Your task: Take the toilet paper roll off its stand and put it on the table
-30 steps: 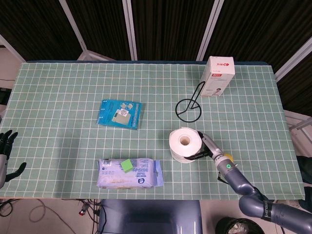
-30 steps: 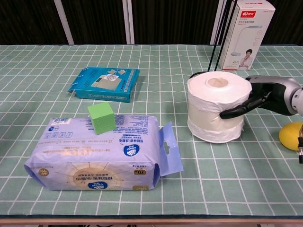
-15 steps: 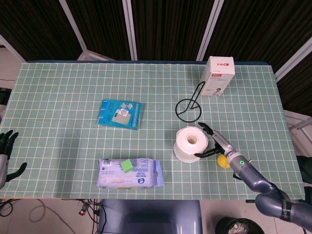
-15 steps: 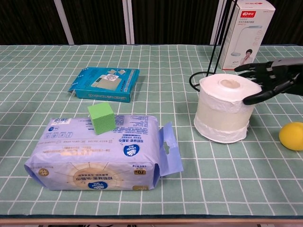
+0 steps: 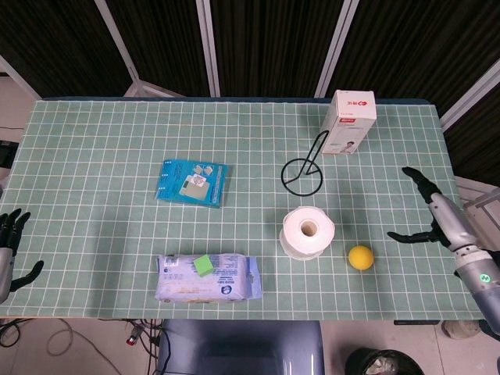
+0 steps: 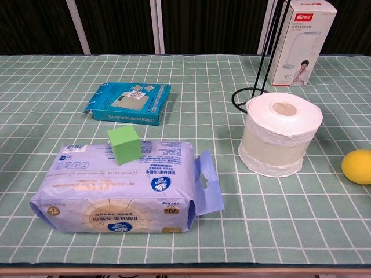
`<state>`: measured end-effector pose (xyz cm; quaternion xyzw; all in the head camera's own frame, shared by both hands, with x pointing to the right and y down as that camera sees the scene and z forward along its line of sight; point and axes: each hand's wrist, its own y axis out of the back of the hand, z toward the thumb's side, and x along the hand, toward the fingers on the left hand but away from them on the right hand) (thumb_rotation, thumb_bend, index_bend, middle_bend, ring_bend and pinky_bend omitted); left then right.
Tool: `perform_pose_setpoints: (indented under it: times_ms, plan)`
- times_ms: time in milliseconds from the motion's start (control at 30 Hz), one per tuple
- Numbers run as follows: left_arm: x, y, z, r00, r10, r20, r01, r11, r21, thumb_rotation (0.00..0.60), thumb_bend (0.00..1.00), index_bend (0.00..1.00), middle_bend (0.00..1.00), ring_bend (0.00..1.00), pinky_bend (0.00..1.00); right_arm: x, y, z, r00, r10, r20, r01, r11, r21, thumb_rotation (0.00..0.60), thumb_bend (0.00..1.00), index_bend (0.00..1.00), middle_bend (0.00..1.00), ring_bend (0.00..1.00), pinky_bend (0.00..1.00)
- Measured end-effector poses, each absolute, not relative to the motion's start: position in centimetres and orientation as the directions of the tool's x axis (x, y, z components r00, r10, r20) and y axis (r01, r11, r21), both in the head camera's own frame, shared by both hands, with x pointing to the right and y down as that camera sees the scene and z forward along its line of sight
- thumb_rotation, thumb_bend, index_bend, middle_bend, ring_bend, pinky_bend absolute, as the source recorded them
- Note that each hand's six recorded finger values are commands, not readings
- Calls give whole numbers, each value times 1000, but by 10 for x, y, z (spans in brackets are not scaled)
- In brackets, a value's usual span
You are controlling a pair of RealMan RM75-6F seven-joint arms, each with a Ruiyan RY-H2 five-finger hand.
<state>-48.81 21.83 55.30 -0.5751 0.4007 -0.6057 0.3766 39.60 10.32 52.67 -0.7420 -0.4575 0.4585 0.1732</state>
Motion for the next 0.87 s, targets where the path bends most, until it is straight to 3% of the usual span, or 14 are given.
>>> perform_pose_setpoints:
  times_ms: [167, 367, 533, 733, 867]
  plan:
    - [-486, 219, 555, -46, -914, 402, -4, -403, -915, 600, 241, 38, 0, 0, 0, 415, 135, 521, 106, 891, -441, 250, -453, -856, 600, 0, 0, 0, 0, 0]
    - [-488, 218, 552, -48, -919, 392, -11, -391, -920, 600, 241, 38, 0, 0, 0, 424, 184, 528, 80, 944, -319, -5, -320, -947, 600, 0, 0, 0, 0, 0]
    - [-487, 218, 552, -44, -919, 391, -8, -391, -920, 600, 241, 38, 0, 0, 0, 422, 216, 552, 105, 925, -366, -62, -361, -930, 600, 0, 0, 0, 0, 0]
    - [-486, 217, 553, -34, -921, 388, -5, -388, -922, 600, 241, 38, 0, 0, 0, 428, 221, 566, 64, 904, -423, -69, -419, -905, 600, 0, 0, 0, 0, 0]
    - [-487, 217, 555, -34, -919, 392, -6, -392, -920, 600, 241, 38, 0, 0, 0, 428, 220, 569, 52, 910, -411, -62, -407, -911, 600, 0, 0, 0, 0, 0]
